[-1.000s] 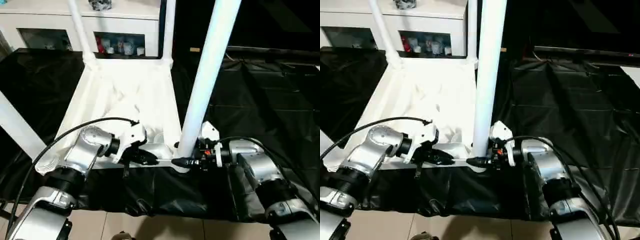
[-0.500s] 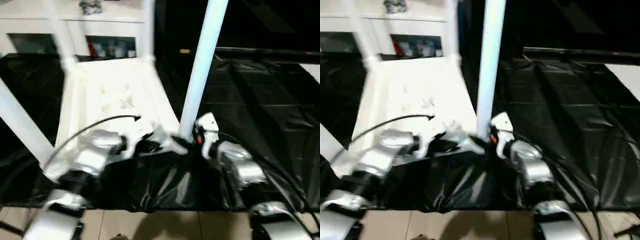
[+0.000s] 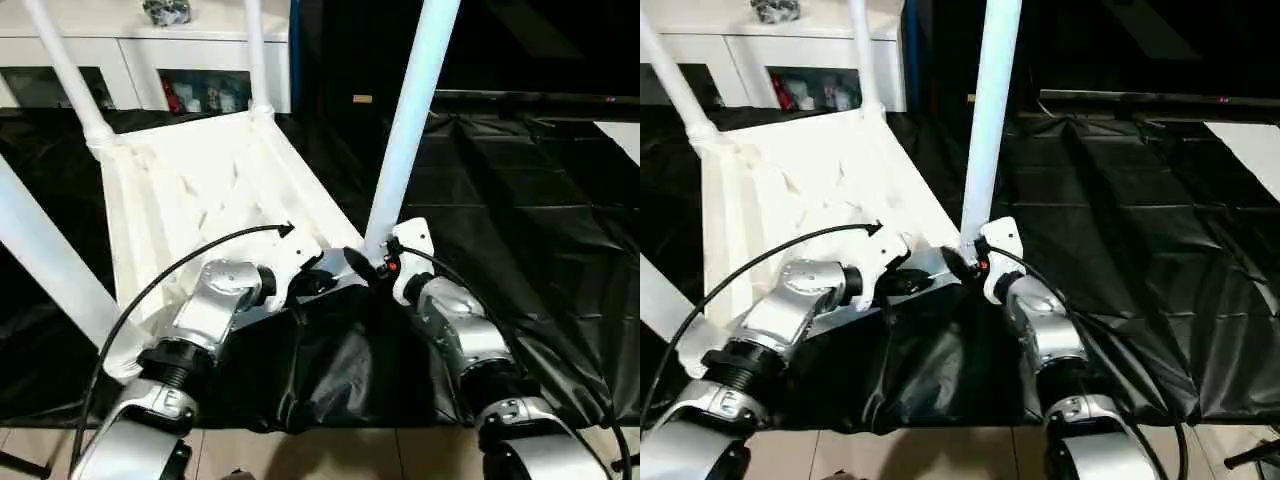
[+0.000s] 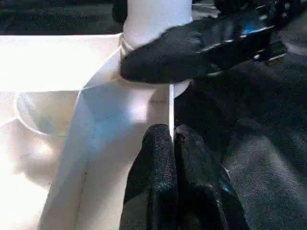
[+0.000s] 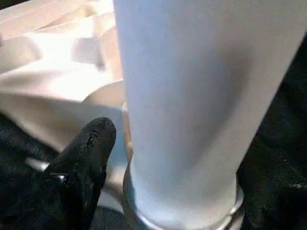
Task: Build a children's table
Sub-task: Rotate leg to tighten
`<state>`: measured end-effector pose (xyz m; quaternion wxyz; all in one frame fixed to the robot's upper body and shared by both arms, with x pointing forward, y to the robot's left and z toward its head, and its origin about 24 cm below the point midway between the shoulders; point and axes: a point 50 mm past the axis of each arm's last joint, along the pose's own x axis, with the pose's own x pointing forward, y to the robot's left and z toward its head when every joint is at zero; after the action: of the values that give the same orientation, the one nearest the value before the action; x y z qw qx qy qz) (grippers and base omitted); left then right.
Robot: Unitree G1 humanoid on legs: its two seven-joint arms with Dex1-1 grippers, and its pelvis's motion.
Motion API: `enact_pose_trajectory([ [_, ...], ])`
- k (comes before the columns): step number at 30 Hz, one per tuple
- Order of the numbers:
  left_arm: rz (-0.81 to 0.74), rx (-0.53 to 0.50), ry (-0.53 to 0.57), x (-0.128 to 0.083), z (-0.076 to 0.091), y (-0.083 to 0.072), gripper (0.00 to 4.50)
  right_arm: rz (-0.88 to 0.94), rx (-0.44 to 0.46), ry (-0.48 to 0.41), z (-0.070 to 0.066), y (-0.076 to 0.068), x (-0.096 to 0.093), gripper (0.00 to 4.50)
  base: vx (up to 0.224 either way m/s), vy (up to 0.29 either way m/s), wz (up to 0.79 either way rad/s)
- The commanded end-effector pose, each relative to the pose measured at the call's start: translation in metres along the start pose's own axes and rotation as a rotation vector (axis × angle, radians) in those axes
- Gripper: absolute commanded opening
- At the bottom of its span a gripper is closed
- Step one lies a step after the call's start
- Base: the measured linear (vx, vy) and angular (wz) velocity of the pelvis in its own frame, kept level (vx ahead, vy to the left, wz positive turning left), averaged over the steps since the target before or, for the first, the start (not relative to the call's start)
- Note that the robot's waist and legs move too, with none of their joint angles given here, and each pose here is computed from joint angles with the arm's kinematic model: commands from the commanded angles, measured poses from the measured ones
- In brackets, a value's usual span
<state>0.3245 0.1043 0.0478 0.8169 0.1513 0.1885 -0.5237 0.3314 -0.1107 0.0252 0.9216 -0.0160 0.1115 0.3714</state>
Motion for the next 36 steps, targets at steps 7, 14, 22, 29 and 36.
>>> enact_pose_trajectory([
  [7,-0.232,0.116,-0.094,0.002,0.022,-0.018,0.0,0.579,-0.096,0.055,-0.003,0.046,-0.004,3.69,0.0,0.0,0.0],
  [14,-0.327,0.149,-0.031,-0.008,0.013,-0.017,0.0,0.77,-0.118,0.135,-0.008,0.046,-0.02,3.55,0.0,0.0,0.0],
  [22,-0.364,0.156,-0.007,-0.012,0.009,-0.017,0.0,0.872,-0.095,0.192,-0.012,0.051,-0.028,3.0,0.0,0.0,0.0],
  [29,-0.338,0.152,-0.01,-0.013,0.008,-0.015,0.0,0.868,-0.091,0.185,-0.011,0.051,-0.028,2.64,0.0,0.0,0.0],
  [36,-0.074,0.112,-0.045,0.001,0.017,0.0,0.0,0.364,-0.057,0.101,-0.009,0.037,0.006,2.59,-0.008,-0.001,0.0],
])
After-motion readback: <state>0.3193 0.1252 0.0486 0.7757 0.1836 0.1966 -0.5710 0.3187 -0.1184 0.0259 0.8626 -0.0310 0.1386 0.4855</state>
